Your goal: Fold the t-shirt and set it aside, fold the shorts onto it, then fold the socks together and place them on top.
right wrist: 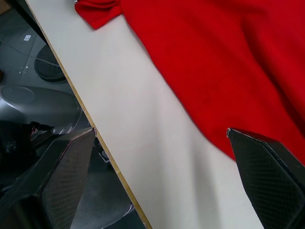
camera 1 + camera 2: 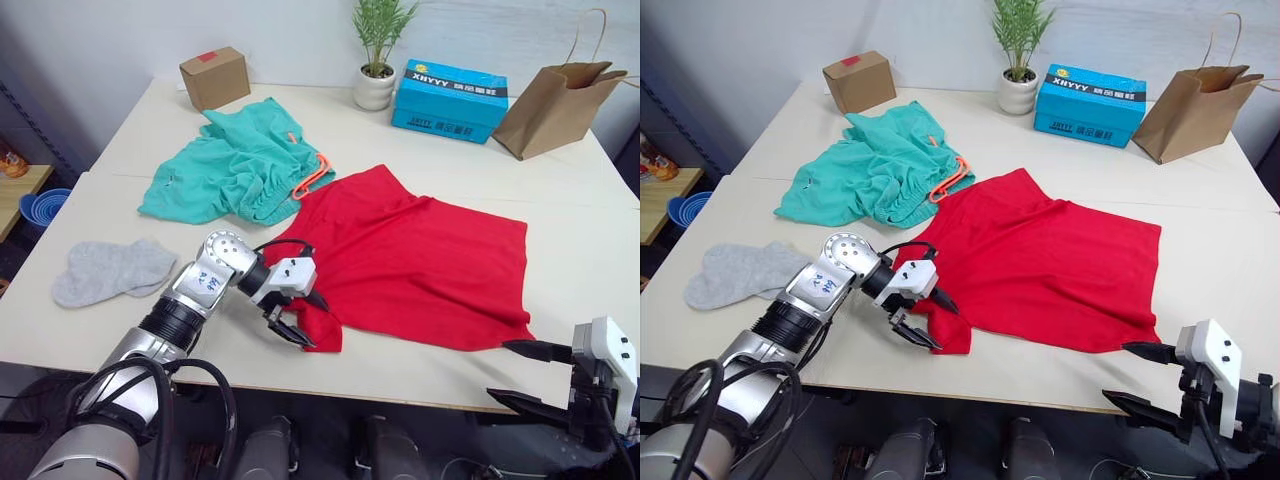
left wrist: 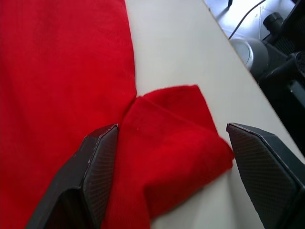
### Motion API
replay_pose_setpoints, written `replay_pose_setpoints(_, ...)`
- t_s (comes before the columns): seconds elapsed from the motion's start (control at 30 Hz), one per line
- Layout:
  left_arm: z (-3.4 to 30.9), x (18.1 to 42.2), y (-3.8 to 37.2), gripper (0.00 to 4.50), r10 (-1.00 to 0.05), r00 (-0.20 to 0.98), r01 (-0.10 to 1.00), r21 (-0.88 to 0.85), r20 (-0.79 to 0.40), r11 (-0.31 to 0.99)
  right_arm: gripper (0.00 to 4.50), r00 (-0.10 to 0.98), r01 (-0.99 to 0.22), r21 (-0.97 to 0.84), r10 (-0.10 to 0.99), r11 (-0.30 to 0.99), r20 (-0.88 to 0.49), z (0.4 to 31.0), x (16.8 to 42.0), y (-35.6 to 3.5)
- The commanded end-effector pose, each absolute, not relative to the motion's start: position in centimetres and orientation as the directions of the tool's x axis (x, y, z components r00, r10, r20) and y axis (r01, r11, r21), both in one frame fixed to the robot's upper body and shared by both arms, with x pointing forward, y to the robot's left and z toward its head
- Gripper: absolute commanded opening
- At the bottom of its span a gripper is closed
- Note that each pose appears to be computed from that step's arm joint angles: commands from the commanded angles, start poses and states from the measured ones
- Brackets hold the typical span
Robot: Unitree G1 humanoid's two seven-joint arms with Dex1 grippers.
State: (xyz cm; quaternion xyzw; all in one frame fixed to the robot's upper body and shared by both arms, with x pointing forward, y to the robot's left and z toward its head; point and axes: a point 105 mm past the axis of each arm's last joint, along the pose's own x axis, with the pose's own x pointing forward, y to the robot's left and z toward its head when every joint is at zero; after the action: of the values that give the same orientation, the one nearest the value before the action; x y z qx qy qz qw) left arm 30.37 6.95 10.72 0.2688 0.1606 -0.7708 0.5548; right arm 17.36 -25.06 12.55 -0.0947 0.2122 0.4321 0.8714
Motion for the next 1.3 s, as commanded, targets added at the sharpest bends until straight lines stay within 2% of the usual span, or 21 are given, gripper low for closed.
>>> replay_pose_setpoints(0.03, 11.4, 30.5, 6.5, 3.80, -0.760, -0.256, 0.927, 0.070, -0.598, -0.368, 4.50, 0.552, -0.794, -0.008, 0.717, 0.607, -0.426, 13.3, 17.2, -24.9)
replay_pose_setpoints(0.17, 10.9, 30.3, 7.0, 3.80, -0.722, -0.287, 0.915, 0.042, -0.630, -0.401, 4.50, 0.547, -0.796, -0.001, 0.718, 0.605, -0.431, 13.1, 17.1, -25.0)
replay_pose_setpoints(0.4, 11.3, 30.9, 5.7, 3.80, -0.738, -0.304, 0.914, 0.033, -0.603, -0.403, 4.50, 0.539, -0.799, 0.008, 0.722, 0.601, -0.433, 12.9, 17.1, -25.0)
replay_pose_setpoints(0.57, 11.2, 30.6, 6.2, 3.80, -0.672, -0.357, 0.890, -0.019, -0.649, -0.455, 4.50, 0.535, -0.802, 0.013, 0.727, 0.598, -0.430, 12.8, 17.1, -24.8)
replay_pose_setpoints(0.67, 11.6, 30.9, 6.4, 3.19, -0.670, -0.351, 0.890, -0.009, -0.655, -0.457, 4.50, 0.538, -0.801, 0.012, 0.728, 0.599, -0.425, 12.7, 17.1, -24.7)
replay_pose_setpoints(0.97, 11.6, 30.4, 7.0, 0.51, -0.665, -0.358, 0.875, 0.014, -0.655, -0.484, 4.50, 0.552, -0.793, 0.009, 0.725, 0.609, -0.413, 12.6, 17.2, -24.5)
replay_pose_setpoints(1.1, 11.6, 30.5, 7.2, 0.51, -0.668, -0.352, 0.871, 0.033, -0.655, -0.491, 4.50, 0.555, -0.791, 0.009, 0.724, 0.611, -0.410, 12.5, 17.3, -24.5)
replay_pose_setpoints(1.2, 12.6, 30.5, 6.3, 0.51, -0.738, -0.349, 0.865, 0.105, -0.577, -0.491, 4.50, 0.556, -0.790, 0.011, 0.723, 0.613, -0.410, 12.4, 17.3, -24.5)
replay_pose_setpoints(1.3, 13.0, 30.5, 6.0, 0.51, -0.764, -0.359, 0.865, 0.116, -0.537, -0.488, 4.50, 0.555, -0.790, 0.014, 0.723, 0.614, -0.411, 12.2, 17.3, -24.5)
